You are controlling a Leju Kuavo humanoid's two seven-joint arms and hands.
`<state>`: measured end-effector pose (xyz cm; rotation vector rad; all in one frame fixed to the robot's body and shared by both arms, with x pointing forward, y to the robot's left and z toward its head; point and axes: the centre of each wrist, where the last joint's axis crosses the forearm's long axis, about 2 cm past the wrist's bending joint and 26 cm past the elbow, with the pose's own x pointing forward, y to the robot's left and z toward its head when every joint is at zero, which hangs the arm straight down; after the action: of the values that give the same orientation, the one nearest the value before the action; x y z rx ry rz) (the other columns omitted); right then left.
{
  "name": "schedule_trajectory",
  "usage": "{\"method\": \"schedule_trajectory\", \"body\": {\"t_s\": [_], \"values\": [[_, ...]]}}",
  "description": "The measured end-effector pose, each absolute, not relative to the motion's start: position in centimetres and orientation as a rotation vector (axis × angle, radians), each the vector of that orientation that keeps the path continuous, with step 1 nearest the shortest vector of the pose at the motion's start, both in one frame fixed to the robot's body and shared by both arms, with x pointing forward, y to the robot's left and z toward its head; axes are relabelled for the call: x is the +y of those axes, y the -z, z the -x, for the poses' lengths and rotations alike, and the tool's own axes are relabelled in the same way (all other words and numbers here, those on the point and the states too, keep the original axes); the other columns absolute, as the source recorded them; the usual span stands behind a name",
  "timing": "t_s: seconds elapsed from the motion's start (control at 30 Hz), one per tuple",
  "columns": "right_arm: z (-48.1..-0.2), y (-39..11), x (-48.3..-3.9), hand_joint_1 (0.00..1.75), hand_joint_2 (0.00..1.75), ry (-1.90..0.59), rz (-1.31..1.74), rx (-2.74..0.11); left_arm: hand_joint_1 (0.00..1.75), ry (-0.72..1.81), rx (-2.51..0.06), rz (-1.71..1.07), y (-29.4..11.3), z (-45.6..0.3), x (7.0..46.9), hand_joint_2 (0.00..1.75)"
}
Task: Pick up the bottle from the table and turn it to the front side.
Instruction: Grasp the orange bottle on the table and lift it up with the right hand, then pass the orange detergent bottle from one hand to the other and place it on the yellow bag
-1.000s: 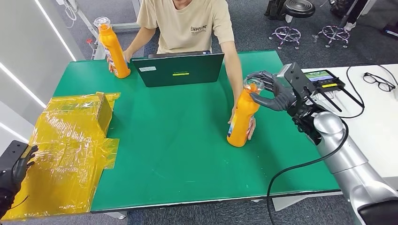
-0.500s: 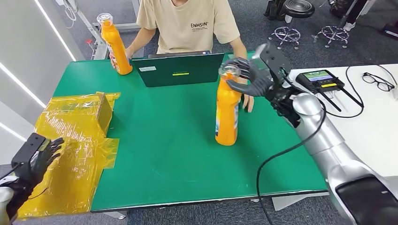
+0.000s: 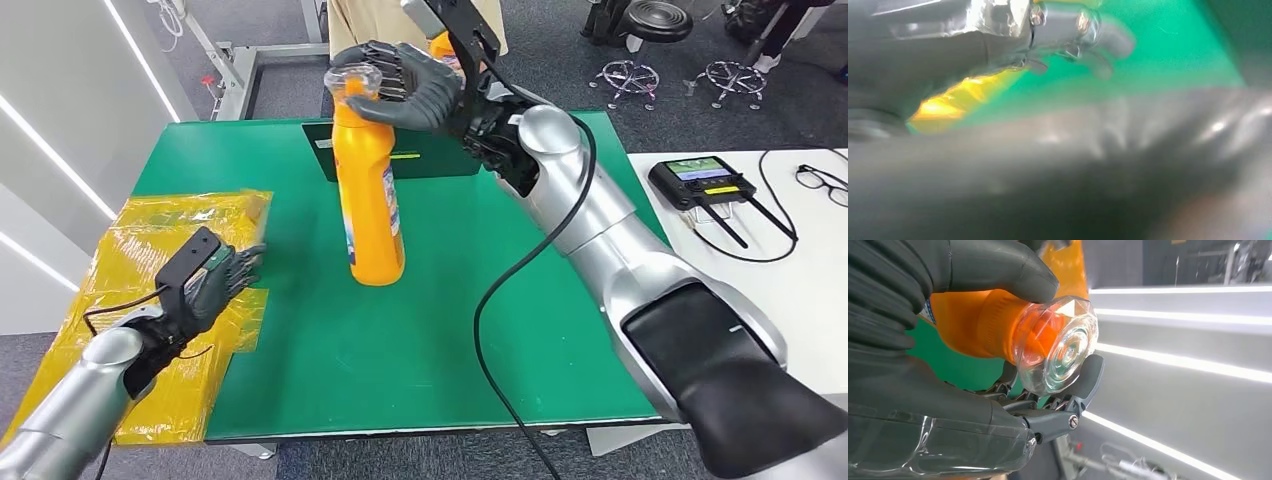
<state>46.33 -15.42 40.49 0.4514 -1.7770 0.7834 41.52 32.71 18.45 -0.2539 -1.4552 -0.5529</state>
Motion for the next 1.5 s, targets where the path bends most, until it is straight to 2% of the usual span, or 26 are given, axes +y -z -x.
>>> {"method": "schedule_trajectory", "body": {"t_s": [0.17,0.33,0.93,1.07,1.5], "values": [[-45.6,-41.4,-12.5,1.75,1.75,-0.777,-0.53,-1.77,0.0,0.609,-1.491,0.322,-19.6,-42.0,27.5,0.0],[-45.4,-41.4,-11.7,1.75,1.75,-0.755,-0.545,-1.762,0.0,0.619,-1.53,0.341,-20.6,-42.3,24.8,0.0],[-46.5,-40.1,-15.1,1.75,1.75,-0.673,-0.467,-1.765,0.0,0.655,-1.746,0.373,-27.0,-42.0,21.7,0.0],[-46.7,-40.0,-15.9,1.75,1.75,-0.655,-0.457,-1.767,0.0,0.671,-1.777,0.398,-27.9,-41.7,21.4,1.75],[-46.4,-40.3,-16.0,1.75,1.75,-0.669,-0.464,-1.768,0.0,0.726,-1.76,0.395,-27.8,-41.2,19.7,1.75]]}}
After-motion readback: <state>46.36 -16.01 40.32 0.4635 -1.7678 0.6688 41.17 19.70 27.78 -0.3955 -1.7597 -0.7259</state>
